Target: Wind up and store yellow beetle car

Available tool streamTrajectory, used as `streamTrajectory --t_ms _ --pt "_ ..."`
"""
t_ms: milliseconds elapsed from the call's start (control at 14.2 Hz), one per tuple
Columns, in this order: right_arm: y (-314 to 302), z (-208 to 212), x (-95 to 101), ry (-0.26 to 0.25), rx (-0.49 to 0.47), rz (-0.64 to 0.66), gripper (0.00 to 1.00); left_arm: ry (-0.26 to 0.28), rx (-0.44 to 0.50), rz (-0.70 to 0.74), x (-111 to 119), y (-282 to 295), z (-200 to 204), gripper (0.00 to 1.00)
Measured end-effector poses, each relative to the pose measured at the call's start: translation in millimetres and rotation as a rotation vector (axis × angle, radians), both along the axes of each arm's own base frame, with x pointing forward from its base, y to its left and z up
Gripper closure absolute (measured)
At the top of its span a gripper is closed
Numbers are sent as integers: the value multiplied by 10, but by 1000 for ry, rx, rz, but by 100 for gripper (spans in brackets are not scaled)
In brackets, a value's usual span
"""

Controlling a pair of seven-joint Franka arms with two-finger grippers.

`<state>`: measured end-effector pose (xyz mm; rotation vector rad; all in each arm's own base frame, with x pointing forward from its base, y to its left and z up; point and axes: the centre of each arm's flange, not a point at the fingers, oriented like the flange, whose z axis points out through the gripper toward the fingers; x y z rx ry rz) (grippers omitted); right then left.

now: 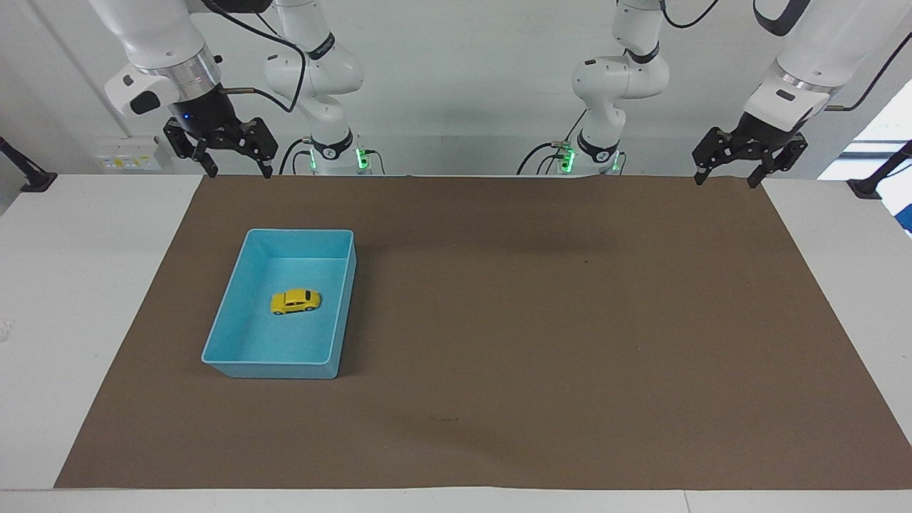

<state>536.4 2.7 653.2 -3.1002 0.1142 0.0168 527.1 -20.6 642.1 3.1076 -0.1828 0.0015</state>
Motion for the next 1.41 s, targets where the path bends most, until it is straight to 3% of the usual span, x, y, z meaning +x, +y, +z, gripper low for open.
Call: streamTrajectory --t_ms 1406 --pt "0 1 0 0 0 0 0 -1 4 -24 -5 -141 0 0"
